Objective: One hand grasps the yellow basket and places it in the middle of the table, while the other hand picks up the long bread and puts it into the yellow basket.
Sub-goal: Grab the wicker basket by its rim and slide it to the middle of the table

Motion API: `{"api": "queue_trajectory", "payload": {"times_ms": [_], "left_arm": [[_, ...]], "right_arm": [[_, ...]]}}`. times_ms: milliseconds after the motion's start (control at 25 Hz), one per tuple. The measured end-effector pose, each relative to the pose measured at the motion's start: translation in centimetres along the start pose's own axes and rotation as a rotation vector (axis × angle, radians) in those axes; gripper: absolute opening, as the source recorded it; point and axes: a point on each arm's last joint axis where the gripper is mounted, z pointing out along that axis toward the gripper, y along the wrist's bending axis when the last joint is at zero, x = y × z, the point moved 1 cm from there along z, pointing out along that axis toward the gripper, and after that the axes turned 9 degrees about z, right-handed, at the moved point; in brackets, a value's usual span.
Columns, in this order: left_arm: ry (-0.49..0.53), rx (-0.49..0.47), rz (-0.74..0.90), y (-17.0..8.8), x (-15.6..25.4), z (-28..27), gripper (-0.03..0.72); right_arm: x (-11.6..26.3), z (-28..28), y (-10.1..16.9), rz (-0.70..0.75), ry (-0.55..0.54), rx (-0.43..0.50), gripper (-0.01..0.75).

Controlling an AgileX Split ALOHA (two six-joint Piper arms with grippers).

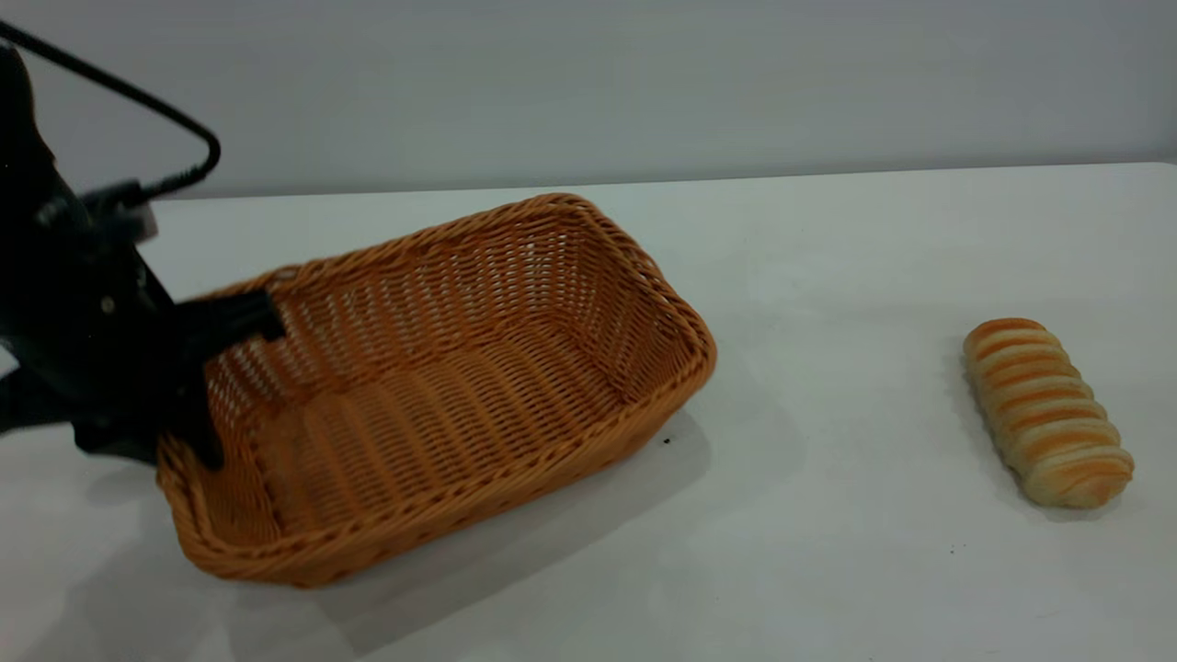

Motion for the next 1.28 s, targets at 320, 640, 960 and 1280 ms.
{"api": "queue_trajectory", "payload": {"times_ms": [320, 640, 960, 1280], "left_arm": [[0.002, 0.033, 0.197, -1.1, -1.4, -2.0, 0.120], [-0.008, 0.191, 0.301, -3.5, -2.7, -3.2, 0.117], [0.072, 0.326, 0.395, -6.0, -3.9, -1.1, 0.114], [0.140, 0.306, 0.401, -5.7, -3.3, 1.8, 0.114]], "right_arm": [[0.0, 0.0, 0.0, 0.000, 0.000, 0.000, 0.498], [0.0, 0.0, 0.0, -0.001, 0.000, 0.001, 0.498], [0.0, 0.0, 0.0, -0.002, -0.001, 0.003, 0.498], [0.0, 0.0, -0.1, -0.005, -0.002, 0.005, 0.498]]}}
